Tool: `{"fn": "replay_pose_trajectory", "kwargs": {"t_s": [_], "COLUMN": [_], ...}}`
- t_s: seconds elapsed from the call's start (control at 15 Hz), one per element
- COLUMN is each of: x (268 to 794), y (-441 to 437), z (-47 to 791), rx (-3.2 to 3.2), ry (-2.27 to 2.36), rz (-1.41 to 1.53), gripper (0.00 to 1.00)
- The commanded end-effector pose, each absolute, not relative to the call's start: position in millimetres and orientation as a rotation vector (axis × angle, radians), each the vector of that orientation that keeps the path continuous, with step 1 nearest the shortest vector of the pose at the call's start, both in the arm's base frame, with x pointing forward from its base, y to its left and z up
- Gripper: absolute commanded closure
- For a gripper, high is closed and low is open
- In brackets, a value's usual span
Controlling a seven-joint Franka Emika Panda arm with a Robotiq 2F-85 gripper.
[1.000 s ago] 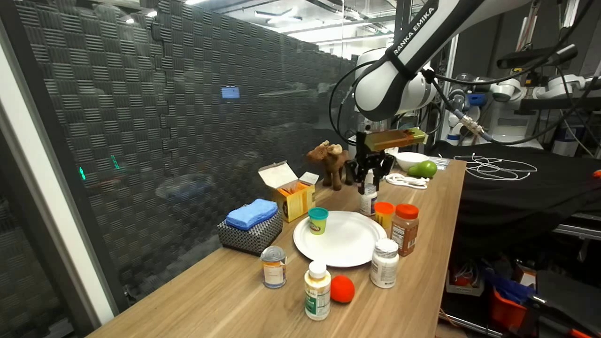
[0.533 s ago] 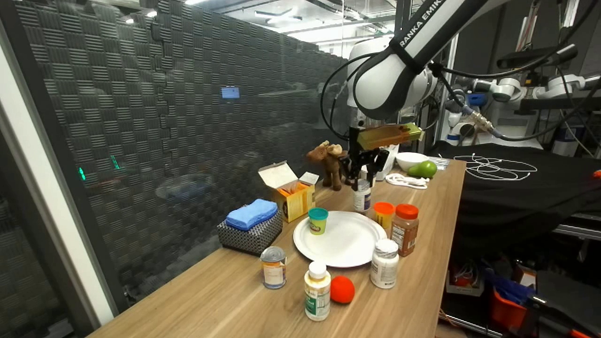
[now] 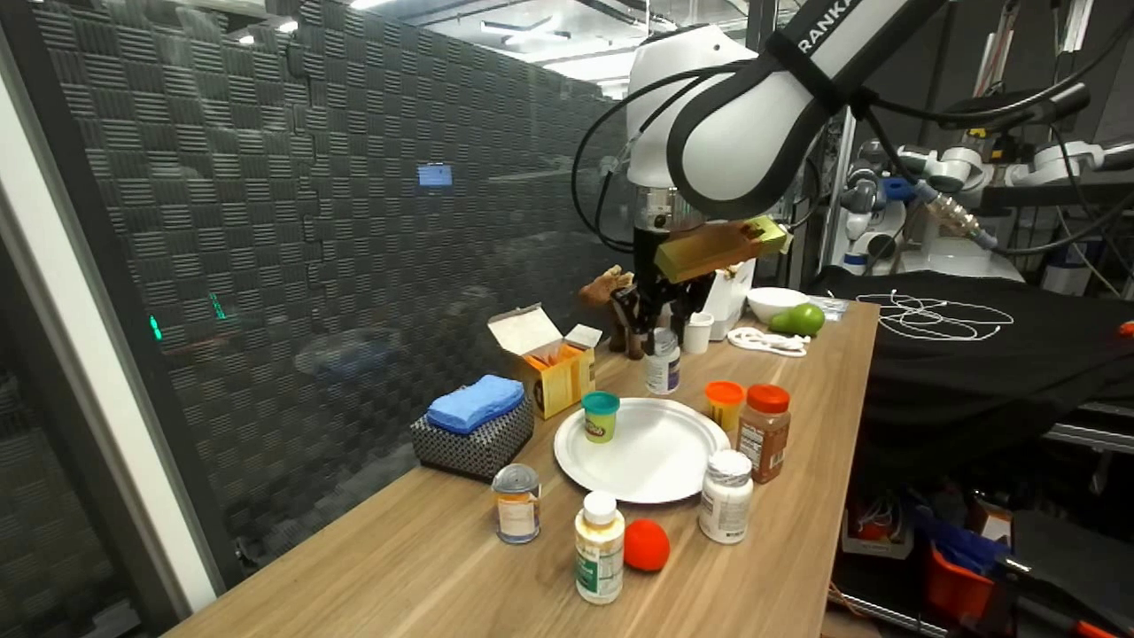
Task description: Pick up the bottles and small containers from the table and put them on the white plate.
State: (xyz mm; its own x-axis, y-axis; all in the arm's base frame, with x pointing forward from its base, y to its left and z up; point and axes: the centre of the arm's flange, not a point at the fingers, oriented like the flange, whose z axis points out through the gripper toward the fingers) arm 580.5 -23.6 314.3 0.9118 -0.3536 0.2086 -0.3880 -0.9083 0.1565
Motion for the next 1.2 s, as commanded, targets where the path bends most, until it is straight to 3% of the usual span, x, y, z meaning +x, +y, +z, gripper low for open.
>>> {"fn": "replay_pose_trajectory", "kwargs": {"t_s": [0.0,1.13], "x": [586,608], "y": [-20,-42], "z": [319,283], "rx": [2.94,3.167], "ry": [-0.503,-0.498], "rz": [0.287,0.14], "gripper": [0.73,0.74]}}
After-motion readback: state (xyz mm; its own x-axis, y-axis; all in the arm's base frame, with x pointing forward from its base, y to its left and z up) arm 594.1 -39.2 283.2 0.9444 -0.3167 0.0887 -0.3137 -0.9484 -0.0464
